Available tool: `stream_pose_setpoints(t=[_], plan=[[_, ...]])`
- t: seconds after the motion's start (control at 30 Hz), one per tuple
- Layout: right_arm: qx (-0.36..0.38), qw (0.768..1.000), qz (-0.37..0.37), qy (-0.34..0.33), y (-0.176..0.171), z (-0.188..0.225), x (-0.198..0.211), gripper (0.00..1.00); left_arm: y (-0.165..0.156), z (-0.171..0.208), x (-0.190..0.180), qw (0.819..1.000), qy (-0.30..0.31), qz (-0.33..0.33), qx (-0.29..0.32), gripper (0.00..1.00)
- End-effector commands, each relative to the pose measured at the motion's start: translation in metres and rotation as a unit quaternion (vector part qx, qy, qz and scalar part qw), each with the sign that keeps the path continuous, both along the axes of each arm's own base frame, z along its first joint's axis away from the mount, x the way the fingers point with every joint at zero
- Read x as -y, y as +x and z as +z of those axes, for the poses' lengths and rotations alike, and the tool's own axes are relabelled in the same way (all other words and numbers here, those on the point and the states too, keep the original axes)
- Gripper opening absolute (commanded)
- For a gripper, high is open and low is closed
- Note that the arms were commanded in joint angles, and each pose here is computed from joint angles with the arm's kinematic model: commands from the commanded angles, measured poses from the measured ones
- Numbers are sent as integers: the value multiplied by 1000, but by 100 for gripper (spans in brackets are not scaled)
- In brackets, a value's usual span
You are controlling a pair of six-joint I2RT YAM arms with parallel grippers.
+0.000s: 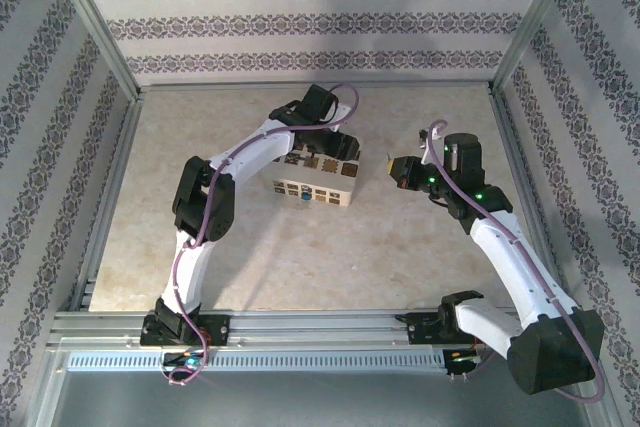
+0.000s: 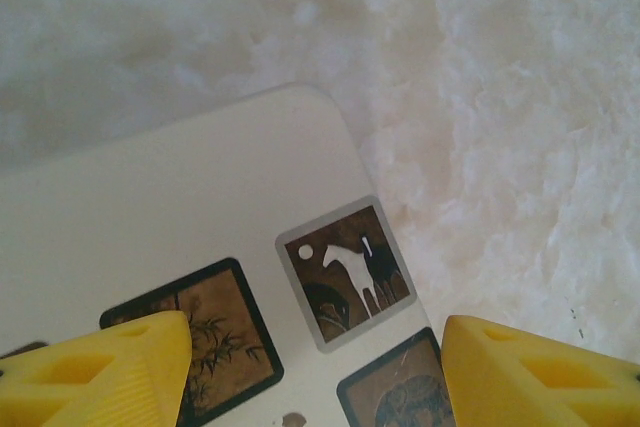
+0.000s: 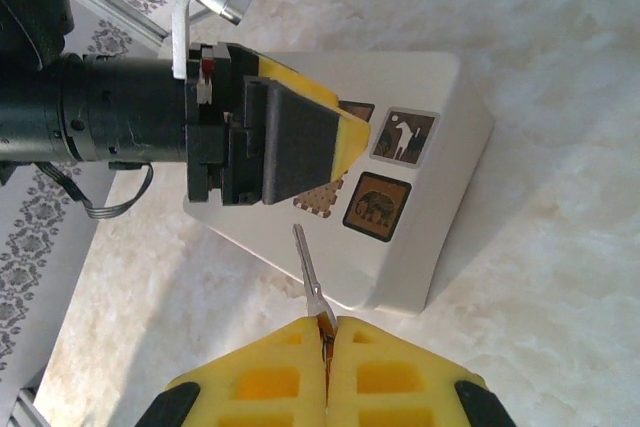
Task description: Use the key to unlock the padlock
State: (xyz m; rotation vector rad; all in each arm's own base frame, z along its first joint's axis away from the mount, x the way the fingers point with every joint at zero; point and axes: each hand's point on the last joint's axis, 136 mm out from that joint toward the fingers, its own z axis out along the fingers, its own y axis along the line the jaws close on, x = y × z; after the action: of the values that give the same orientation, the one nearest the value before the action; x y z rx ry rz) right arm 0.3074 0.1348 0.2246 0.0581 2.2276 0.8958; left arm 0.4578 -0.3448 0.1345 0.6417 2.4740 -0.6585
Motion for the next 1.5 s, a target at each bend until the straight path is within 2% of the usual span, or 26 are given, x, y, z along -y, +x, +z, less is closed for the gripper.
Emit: stream_pose_setpoints(t=[0.0, 0.73, 0.87, 1.03, 1.23, 1.47], plan=[[0, 1000, -5, -12, -1, -6, 5, 0, -13, -12, 6, 999, 28, -27, -21, 67], [-17, 1000, -13, -19, -1, -16, 12, 0, -50, -29, 45, 994, 29, -92, -46, 67], [-18, 1000, -13, -18, -2, -16, 11, 0, -51, -16, 53, 994, 10, -99, -40, 67], [-17, 1000, -9, -14, -3, -14, 10, 0, -51, 21, 53, 995, -10, -100, -6, 68], [-13, 1000, 10, -1, -2, -11, 2, 0, -59, 62, 33, 995, -26, -86, 51, 69], [-15, 999, 47, 6, -1, -14, -19, 0, -84, 82, -28, 991, -67, -20, 111, 72]])
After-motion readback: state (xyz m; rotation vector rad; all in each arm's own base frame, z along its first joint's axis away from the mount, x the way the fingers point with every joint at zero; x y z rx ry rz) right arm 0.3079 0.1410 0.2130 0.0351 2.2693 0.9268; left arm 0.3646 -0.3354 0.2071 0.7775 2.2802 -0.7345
